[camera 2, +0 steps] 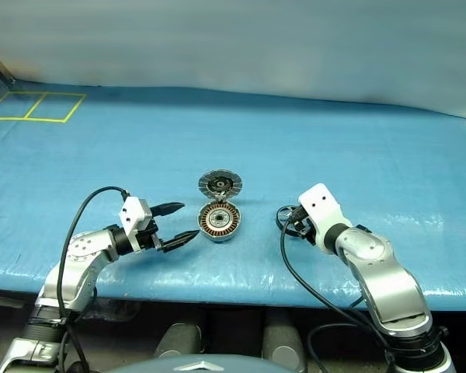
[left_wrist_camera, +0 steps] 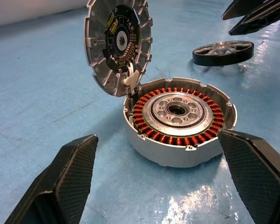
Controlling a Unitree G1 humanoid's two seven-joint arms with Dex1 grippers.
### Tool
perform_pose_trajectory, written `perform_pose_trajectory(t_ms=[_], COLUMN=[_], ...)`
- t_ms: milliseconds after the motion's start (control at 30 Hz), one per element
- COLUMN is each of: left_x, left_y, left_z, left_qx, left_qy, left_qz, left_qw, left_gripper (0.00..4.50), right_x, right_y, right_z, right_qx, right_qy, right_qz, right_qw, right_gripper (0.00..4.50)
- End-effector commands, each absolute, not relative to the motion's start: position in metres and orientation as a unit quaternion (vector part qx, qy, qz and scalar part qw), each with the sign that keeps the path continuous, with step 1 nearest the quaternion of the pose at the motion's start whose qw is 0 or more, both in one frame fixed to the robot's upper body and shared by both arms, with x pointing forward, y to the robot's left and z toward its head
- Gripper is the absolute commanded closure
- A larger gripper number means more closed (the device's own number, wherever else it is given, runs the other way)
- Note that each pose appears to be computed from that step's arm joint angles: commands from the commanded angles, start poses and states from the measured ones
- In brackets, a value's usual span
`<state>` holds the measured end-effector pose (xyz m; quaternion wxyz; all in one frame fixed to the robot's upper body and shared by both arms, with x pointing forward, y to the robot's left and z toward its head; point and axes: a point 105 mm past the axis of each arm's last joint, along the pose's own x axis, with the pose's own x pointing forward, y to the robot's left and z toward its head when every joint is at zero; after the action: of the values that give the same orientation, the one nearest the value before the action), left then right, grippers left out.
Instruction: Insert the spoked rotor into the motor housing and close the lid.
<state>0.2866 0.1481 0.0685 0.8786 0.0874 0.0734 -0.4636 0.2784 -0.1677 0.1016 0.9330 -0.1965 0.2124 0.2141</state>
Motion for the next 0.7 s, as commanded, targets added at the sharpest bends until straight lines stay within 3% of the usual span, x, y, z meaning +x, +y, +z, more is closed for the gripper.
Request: perform_pose_trajectory(t_ms=[33, 167, 267, 433, 467, 700], left_x=[0.288, 0.288, 0.288, 0.287, 0.287, 0.288], left_y=[0.146, 0.145, 0.146, 0.148, 0.148, 0.147], left_z=[0.076, 0.075, 0.075, 0.074, 0.074, 0.073], left_qx=[0.092, 0.091, 0.091, 0.095, 0.095, 0.098], left_qy=[0.054, 0.055, 0.054, 0.055, 0.055, 0.055], left_qz=[-0.465, -0.464, -0.462, -0.457, -0.456, -0.454], left_qw=[0.879, 0.879, 0.88, 0.883, 0.883, 0.884], left_gripper=[0.0, 0.0, 0.0, 0.0, 0.0, 0.0], right_x=[0.278, 0.278, 0.276, 0.28, 0.279, 0.278], right_y=[-0.173, -0.176, -0.172, -0.175, -0.175, -0.175], right_z=[0.114, 0.104, 0.099, 0.098, 0.097, 0.088], right_qx=[-0.204, -0.198, -0.202, -0.2, -0.2, -0.206], right_qy=[0.196, 0.215, 0.221, 0.222, 0.224, 0.238], right_qz=[0.206, 0.21, 0.225, 0.208, 0.21, 0.215], right_qw=[0.937, 0.933, 0.927, 0.931, 0.93, 0.924], right_gripper=[2.33, 2.33, 1.76, 0.16, 0.04, 0.04])
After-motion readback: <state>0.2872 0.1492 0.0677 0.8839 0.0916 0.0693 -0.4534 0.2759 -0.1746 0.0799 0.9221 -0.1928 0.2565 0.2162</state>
